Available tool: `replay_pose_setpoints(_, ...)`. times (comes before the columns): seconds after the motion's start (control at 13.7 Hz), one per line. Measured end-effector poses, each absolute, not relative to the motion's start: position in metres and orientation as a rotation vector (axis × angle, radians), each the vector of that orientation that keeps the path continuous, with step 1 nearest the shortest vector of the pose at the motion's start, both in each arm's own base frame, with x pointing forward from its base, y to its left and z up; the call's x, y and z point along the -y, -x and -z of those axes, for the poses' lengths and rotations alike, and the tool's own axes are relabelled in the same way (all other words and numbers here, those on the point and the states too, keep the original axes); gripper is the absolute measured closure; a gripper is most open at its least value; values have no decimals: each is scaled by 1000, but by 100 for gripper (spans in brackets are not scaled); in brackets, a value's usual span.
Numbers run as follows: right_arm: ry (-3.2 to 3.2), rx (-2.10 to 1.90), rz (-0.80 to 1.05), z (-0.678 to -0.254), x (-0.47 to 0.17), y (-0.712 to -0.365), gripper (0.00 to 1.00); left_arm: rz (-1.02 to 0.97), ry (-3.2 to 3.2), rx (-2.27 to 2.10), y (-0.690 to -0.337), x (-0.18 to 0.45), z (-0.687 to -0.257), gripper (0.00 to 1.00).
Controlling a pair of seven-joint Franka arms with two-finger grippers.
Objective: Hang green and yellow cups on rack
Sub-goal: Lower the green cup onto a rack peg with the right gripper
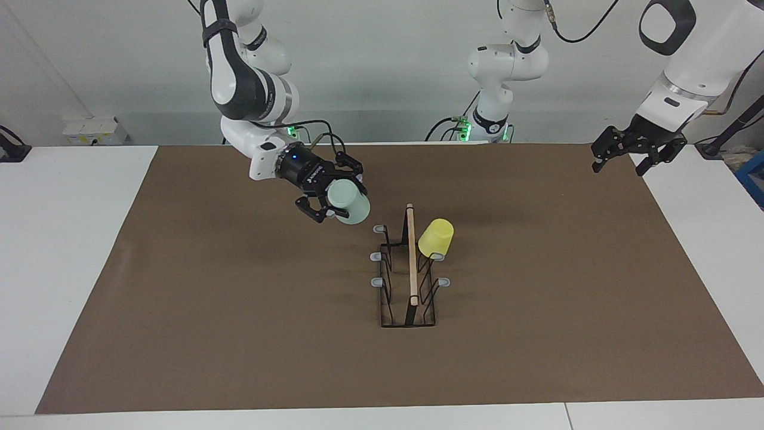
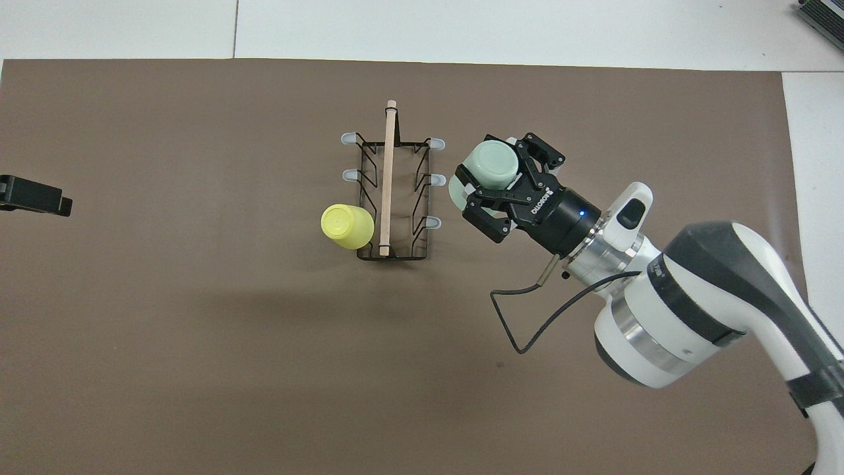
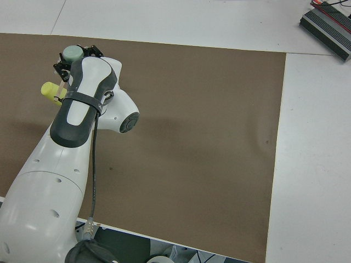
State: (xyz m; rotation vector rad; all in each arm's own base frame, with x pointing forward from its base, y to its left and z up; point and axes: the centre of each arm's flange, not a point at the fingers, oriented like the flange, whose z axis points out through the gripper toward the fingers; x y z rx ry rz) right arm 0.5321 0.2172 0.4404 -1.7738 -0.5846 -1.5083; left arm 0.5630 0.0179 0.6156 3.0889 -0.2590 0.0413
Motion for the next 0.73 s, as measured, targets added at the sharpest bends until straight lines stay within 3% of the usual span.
replay_pose_setpoints(0.73,1845,639,1500,-371,-270,-510,38,-30,-3084,296,-563,-5,-613,0)
